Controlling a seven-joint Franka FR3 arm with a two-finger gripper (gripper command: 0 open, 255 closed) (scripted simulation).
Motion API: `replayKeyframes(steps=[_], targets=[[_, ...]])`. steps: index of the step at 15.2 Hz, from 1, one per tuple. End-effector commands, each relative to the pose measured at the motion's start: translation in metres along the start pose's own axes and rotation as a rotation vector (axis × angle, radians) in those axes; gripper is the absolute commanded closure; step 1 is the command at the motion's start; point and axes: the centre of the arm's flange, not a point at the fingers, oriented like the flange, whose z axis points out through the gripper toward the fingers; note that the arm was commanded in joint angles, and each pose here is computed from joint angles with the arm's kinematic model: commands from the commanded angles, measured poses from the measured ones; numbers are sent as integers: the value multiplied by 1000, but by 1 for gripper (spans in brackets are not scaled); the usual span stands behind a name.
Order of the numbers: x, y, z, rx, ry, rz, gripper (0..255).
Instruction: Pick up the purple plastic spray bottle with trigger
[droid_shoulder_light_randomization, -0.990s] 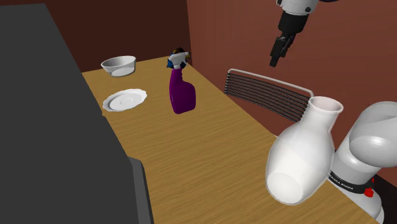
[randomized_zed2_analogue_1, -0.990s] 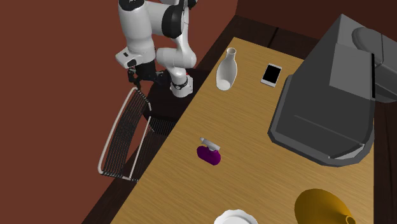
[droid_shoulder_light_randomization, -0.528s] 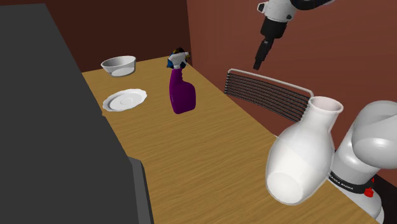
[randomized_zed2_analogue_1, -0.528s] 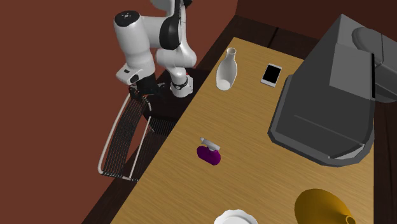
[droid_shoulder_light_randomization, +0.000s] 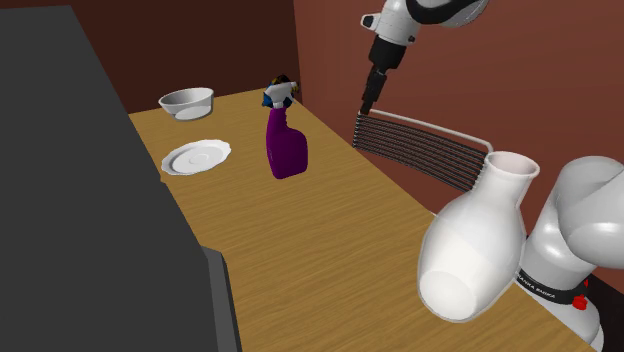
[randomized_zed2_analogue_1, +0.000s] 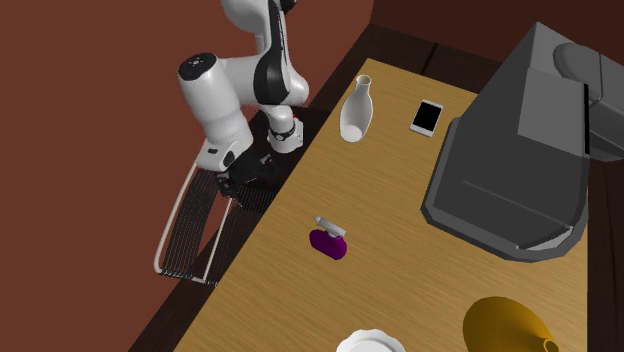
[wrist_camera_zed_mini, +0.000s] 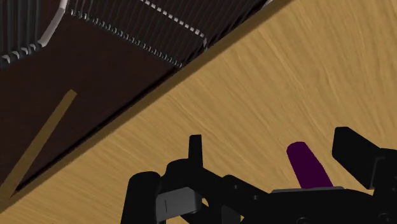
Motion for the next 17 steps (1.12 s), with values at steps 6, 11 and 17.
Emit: replayKeyframes(steps=[6,11,17], targets=[[66,-17,33,113,97,-254,0],[113,-39,51,194,166,-434,0],[143,-64,72,259,220,-576,0]])
